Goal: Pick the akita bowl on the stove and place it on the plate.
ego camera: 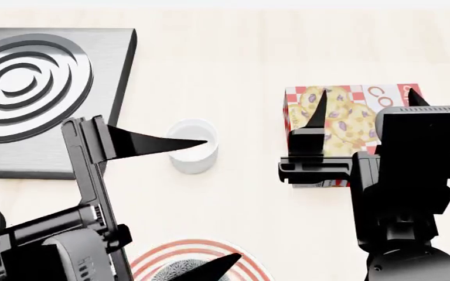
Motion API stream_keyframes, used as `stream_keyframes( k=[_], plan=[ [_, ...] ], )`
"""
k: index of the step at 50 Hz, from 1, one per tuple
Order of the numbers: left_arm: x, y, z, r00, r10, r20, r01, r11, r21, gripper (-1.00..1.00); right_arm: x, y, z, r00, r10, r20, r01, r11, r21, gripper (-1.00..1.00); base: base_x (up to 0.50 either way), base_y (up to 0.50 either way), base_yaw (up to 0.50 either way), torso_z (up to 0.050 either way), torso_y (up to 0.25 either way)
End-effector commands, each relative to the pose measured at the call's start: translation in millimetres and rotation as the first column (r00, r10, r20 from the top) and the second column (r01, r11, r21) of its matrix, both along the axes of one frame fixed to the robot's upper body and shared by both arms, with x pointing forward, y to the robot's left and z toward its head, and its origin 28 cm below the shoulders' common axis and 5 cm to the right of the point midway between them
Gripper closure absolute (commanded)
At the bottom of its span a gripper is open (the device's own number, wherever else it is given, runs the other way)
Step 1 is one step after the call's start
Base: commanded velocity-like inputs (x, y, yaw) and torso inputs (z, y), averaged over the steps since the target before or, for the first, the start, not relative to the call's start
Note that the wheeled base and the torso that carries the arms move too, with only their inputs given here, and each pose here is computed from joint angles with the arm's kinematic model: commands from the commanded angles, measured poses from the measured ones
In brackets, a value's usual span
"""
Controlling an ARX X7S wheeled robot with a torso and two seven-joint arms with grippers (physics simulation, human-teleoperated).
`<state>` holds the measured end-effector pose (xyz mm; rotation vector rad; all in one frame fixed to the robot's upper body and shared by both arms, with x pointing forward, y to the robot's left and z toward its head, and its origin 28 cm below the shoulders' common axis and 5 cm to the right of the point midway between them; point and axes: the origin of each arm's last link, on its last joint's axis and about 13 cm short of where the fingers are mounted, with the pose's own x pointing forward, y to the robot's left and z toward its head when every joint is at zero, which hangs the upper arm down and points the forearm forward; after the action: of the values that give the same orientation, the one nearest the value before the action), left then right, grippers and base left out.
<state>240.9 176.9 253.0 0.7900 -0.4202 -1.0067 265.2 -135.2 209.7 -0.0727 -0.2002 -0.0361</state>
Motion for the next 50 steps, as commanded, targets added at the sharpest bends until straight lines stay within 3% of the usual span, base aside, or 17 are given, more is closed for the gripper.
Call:
stream_keyframes(
  k=[1,16,50],
  plan=[
    [4.3,4.7,8.9,0.999,0.038,-0.012,-0.039,0.993,-0.111,-1.0,0.5,-0.2,-0.9,1.0,0.0,-0.001,0.0,1.0,0.0,-1.0,0.0,0.0,0.0,0.0,0.0],
    [11.5,12.4,22.7,0.996,0.086,-0.038,-0.093,0.961,-0.26,-1.0,-0.4,0.5,-0.1,1.0,0.001,-0.002,-0.001,1.0,-0.001,-1.0,0.0,0.0,0.0,0.0,0.0],
    [11.0,26.4,31.9,0.989,0.133,-0.06,-0.146,0.896,-0.42,-1.0,0.8,0.2,-1.3,1.0,0.001,-0.001,-0.001,1.0,-0.004,-1.0,0.0,0.0,0.0,0.0,0.0]
  ],
)
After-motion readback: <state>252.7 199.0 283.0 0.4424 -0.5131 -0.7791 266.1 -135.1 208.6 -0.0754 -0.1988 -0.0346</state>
